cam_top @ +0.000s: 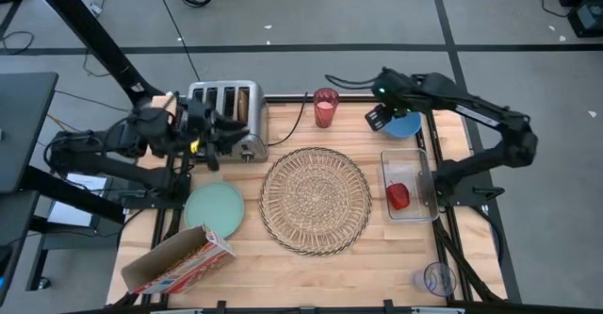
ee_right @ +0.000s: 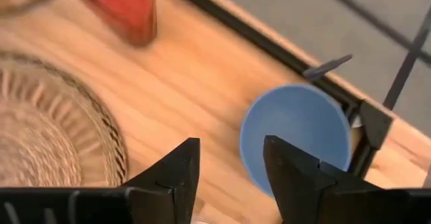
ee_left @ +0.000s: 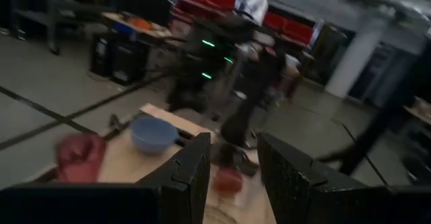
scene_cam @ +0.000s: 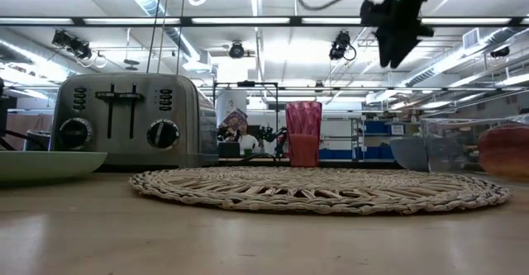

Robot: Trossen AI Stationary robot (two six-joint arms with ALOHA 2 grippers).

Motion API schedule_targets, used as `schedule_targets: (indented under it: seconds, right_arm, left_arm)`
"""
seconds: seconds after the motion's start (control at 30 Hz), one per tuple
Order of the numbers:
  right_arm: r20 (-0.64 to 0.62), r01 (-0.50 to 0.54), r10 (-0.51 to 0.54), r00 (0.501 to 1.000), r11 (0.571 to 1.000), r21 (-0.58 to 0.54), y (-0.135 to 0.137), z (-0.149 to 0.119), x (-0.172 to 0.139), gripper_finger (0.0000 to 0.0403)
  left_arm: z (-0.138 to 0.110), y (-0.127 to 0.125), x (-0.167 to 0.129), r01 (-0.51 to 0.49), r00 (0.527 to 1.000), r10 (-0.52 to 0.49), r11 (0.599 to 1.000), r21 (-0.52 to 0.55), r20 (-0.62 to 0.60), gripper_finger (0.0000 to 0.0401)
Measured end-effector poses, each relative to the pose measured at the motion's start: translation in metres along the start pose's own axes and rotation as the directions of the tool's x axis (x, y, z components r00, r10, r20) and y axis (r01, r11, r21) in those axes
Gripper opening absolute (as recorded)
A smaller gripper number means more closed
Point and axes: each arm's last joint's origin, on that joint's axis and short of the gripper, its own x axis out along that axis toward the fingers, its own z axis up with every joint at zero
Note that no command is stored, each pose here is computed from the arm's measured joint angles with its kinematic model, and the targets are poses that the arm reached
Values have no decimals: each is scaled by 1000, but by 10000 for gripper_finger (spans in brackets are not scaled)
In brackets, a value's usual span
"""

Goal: Arrange a breakfast setting
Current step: Put the blue bowl on the brown mat

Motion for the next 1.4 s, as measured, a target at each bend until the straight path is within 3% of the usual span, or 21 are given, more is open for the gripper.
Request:
schedule_targets:
  seconds: [0.2, 0.47, 0.7, 1.03, 1.4]
  right_arm:
    - [-151, 2, -9, 989, 999, -43, -7, 13, 40, 246]
    - [-245, 16, -23, 969, 999, -33, -13, -12, 95, 279]
    - [-263, 27, -32, 964, 999, -21, -16, -35, 128, 267]
    - [-241, 39, -43, 970, 999, -23, -26, -47, 151, 258]
    - [-224, 29, -44, 973, 997, -68, -30, -53, 160, 178]
  left_arm:
    - [-14, -16, 9, 68, 995, -68, 998, -11, -72, 130]
    - [-23, -28, 11, 115, 987, -117, 993, -27, -114, 130]
    - [-23, -28, 10, 115, 986, -120, 992, -48, -114, 130]
    - [-21, -28, 11, 113, 988, -118, 992, -57, -101, 130]
    - [-20, -28, 11, 116, 988, -121, 991, -60, -91, 130]
